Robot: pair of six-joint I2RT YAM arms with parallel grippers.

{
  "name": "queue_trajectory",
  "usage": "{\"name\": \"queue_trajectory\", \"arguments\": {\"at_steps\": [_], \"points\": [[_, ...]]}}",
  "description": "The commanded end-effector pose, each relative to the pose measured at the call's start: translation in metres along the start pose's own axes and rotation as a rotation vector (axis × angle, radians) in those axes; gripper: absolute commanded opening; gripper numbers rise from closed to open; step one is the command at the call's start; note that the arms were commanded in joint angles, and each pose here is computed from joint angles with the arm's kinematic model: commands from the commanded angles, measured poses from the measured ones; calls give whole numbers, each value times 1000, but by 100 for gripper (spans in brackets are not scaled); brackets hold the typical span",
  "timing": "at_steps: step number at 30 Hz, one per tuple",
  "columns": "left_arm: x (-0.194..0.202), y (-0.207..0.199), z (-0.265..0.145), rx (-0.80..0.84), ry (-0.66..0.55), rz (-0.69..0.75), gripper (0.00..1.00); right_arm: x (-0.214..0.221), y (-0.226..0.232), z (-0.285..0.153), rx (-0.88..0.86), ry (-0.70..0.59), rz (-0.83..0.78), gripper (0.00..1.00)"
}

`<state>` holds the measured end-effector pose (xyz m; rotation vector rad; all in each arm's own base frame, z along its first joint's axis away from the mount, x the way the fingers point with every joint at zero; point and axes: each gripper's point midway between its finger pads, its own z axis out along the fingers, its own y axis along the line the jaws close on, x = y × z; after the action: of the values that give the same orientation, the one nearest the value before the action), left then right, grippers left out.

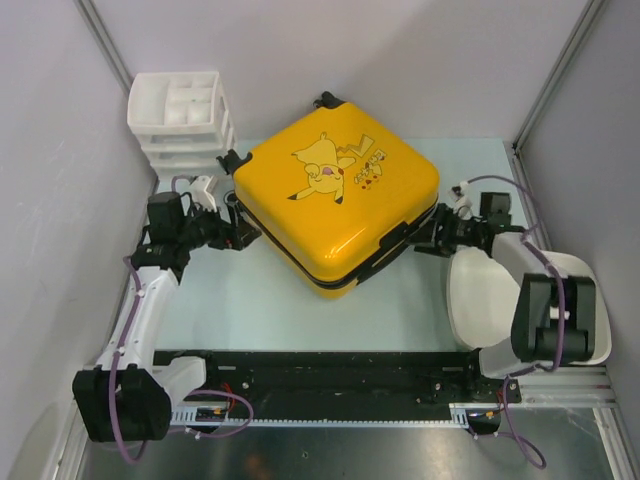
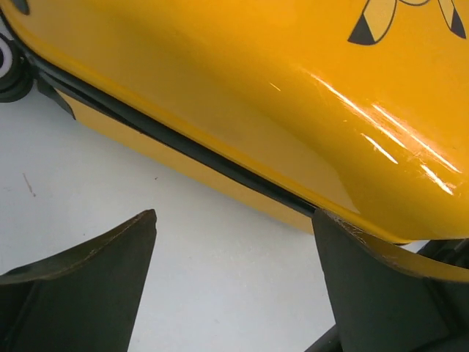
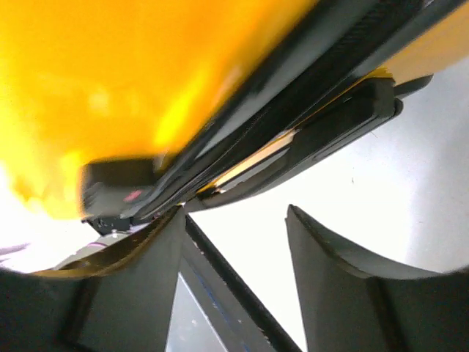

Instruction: Open, take out, and arrange the luggage

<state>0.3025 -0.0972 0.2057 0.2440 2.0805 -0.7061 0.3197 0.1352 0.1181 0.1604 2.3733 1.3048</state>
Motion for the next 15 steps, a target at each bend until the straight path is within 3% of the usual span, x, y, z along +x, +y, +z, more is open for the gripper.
{"name": "queue_trajectory", "arguments": {"at_steps": [1,5,9,15], "points": [[-10,10,-4,-34,-44,-37,93,-32,40,-63,-47,-109,-251,68],[-9,20,-3,-83,-44,-40,93,-85,37,-100,53,-280,-338,70],[-3,36,5,-140,-18,-73,91,-154,41,-110,166,-507,-478,70],[-12,50,17,-171,-20,-101,85,-228,39,-83,230,-650,-551,69]]}}
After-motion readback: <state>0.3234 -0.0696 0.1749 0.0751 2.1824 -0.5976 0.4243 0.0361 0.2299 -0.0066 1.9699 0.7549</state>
